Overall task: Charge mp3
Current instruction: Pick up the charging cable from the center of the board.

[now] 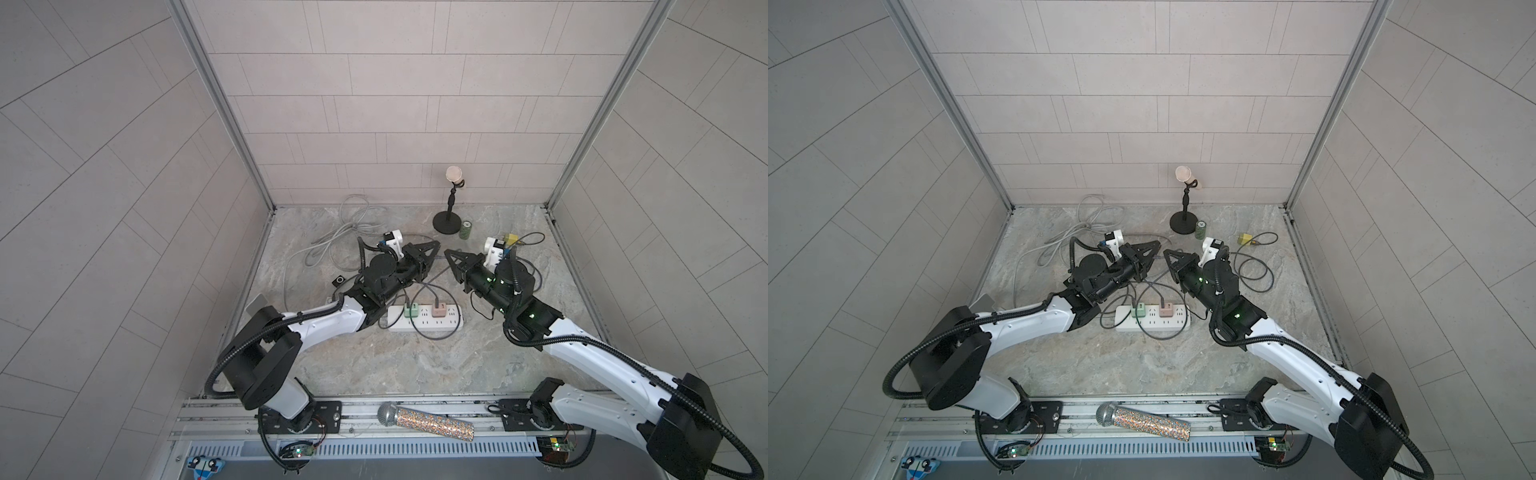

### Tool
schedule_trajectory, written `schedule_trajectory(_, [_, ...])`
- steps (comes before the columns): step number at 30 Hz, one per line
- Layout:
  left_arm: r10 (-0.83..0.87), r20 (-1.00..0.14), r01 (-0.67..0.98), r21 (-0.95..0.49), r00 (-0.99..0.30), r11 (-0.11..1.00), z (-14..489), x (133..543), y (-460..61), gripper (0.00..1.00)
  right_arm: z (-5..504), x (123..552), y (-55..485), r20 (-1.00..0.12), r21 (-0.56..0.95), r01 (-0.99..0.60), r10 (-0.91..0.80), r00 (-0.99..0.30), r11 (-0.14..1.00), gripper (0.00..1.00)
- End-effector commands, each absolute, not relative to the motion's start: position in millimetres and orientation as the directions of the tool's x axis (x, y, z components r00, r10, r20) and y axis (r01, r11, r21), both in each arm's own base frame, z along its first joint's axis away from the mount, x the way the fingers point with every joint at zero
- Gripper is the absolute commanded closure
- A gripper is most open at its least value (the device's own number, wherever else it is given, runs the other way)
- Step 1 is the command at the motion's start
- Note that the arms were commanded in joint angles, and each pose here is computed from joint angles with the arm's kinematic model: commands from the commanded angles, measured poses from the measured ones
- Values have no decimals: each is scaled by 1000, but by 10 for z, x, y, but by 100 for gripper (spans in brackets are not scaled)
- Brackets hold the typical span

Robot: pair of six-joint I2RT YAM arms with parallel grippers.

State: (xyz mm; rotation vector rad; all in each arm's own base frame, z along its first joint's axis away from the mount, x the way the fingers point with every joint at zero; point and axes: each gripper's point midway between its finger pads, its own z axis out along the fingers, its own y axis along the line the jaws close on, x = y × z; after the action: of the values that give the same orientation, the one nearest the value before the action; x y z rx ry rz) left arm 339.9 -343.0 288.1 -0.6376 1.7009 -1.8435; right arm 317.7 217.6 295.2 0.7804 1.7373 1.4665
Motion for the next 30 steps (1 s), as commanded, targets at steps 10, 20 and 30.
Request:
schedule_trajectory(10, [-634, -6, 101, -988, -774, -114, 3065, 3392, -3562, 100, 3011, 3083, 2188, -171, 983, -43, 792, -586, 180, 67])
schedule_trajectory(20, [-618, -8, 112, -985, -786, -130, 3120, 3389, -3620, 100, 2974, 3094, 2222, -166, 983, -42, 781, -602, 177, 81])
schedule_trajectory(30, [-603, 0, 109, -984, -798, -144, 3112, 3352, -3664, 100, 2967, 3132, 2207, -165, 983, -40, 785, -598, 177, 86])
